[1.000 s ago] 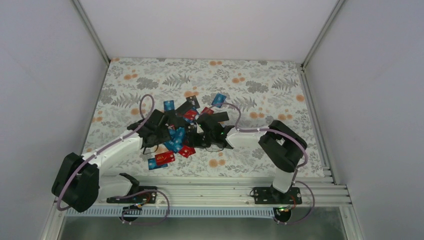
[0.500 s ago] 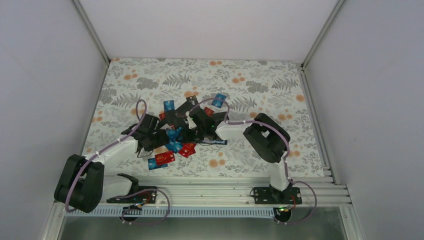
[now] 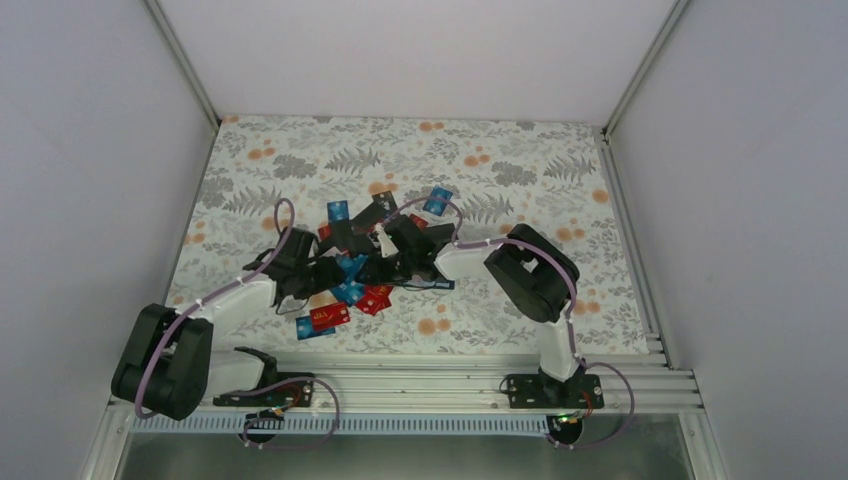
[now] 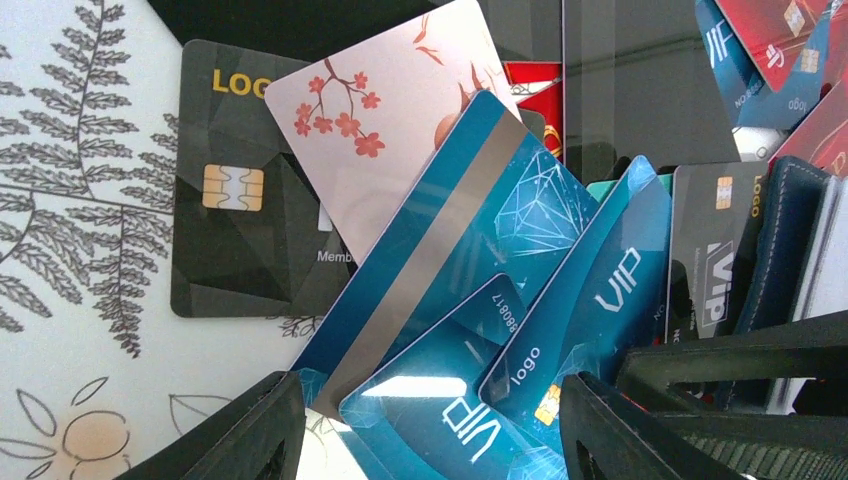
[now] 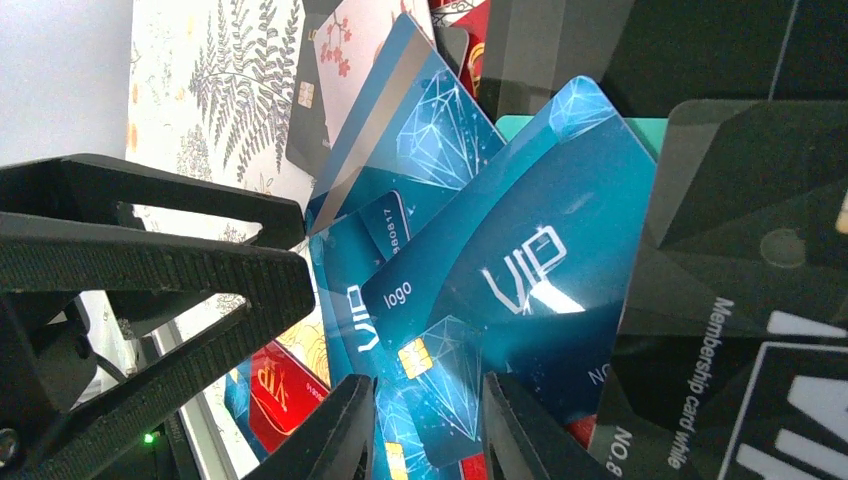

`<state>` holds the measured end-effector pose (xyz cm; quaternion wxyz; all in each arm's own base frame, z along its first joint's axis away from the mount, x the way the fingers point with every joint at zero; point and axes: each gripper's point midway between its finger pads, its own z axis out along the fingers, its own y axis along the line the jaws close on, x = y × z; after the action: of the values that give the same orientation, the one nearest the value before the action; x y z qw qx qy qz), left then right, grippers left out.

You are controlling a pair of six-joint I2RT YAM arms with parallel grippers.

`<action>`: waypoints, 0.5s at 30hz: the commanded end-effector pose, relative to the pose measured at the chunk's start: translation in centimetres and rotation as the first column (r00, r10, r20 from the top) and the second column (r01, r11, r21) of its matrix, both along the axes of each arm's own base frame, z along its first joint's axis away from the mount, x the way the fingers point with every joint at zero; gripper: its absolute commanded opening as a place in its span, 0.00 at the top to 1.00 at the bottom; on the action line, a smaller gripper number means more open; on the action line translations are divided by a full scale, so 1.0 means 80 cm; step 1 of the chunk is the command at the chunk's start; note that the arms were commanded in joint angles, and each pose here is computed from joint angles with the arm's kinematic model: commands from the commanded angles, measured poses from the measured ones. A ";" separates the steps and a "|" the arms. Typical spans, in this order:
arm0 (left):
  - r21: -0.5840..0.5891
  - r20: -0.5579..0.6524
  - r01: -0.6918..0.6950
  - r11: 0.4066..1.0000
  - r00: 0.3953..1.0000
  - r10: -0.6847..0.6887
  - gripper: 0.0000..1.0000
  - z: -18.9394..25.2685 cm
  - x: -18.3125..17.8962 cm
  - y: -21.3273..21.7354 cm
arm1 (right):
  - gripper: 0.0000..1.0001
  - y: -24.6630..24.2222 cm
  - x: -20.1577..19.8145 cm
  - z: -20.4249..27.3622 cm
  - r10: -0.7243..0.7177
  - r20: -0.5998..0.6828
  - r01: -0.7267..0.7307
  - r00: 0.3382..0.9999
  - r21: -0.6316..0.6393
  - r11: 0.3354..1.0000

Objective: Put the credit cards into the card holder

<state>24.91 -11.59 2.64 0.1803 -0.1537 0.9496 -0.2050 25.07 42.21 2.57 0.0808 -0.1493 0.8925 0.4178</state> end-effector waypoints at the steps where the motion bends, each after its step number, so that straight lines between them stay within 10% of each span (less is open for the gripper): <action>1: -0.035 -0.012 0.029 0.999 0.999 -0.029 0.36 -0.010 -0.005 -0.008 | 0.70 -0.059 -0.015 -0.082 -0.059 -0.078 0.041 0.995 -0.211 0.977; 15: -0.107 0.023 0.092 0.990 0.996 -0.090 0.36 -0.014 -0.021 -0.021 | 0.71 -0.057 -0.020 -0.090 -0.048 -0.101 0.027 0.994 -0.197 0.980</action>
<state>25.20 -12.62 2.76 0.1996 -0.1331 0.9395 -0.2447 25.21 42.05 2.56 0.0852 -0.1533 0.8852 0.4309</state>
